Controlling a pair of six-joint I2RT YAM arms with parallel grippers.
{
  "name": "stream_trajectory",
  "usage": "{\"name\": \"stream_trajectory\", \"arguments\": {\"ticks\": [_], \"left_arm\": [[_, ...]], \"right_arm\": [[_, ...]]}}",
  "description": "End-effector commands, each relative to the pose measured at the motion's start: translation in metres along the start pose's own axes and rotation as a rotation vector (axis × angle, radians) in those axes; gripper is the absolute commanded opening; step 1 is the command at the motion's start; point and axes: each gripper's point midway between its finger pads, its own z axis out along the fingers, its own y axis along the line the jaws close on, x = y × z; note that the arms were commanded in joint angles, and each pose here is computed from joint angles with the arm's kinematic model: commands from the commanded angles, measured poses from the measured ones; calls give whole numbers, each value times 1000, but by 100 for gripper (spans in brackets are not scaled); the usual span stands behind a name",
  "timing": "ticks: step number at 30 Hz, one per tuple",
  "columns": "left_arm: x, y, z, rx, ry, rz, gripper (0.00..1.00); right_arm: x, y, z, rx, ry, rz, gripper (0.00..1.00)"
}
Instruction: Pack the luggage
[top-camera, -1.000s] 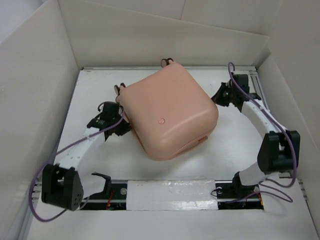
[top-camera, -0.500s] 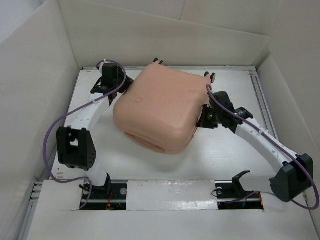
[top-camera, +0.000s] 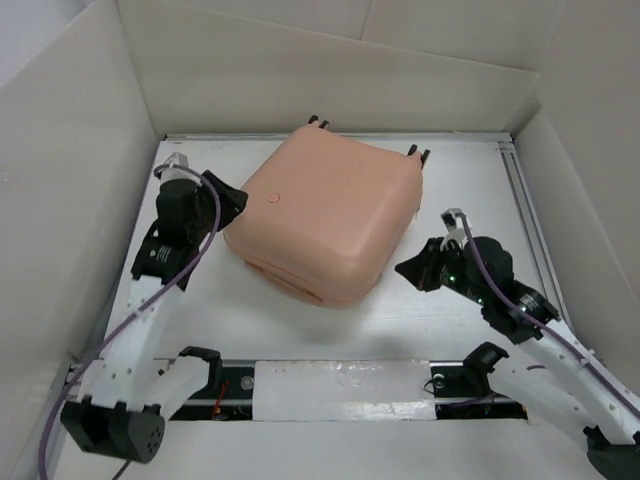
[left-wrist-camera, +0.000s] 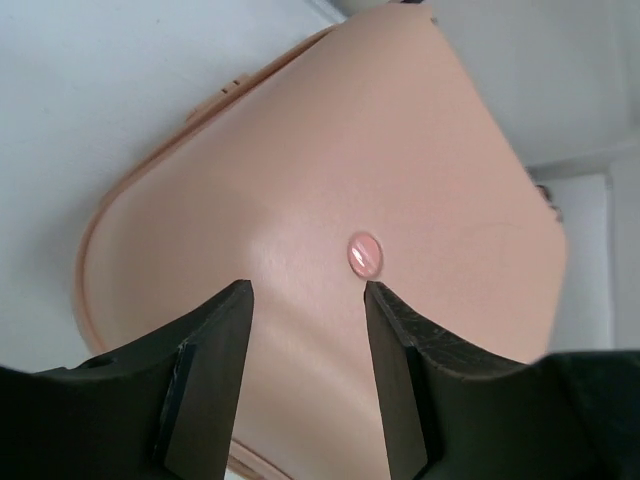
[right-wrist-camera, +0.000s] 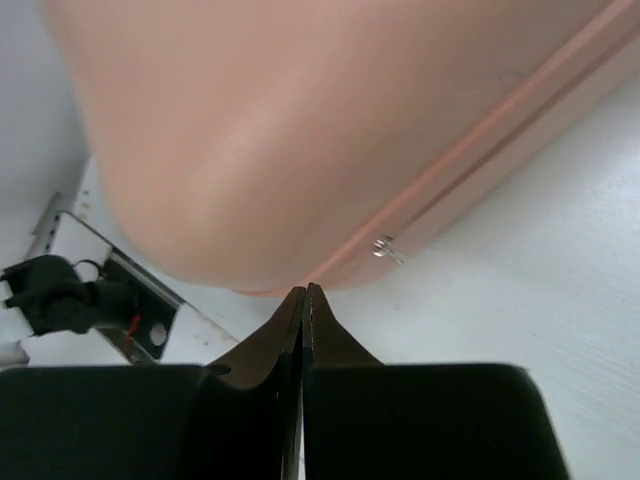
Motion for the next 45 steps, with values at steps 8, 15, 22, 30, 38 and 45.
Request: {"name": "stream_trajectory", "arguments": {"ticks": [8,15,22,30,38,45], "left_arm": [[23,-10,-90,314,-120,-97,0],[80,12,-85,213,140,119,0],[131,10,-112,414,224,98,10],[184,24,-108,525,338,-98,24],[201,53,-58,375,310,-164,40],[217,77,-32,328,273,-278,57]], "right_arm": [[23,-6,16,-109,-120,72,1],[53,-20,47,-145,-70,94,12],[65,-27,61,-164,-63,47,39],[76,-40,72,-203,-157,73,44],[70,-39,73,-202,-173,-20,52],[58,-37,69,-201,-222,-83,53]]}}
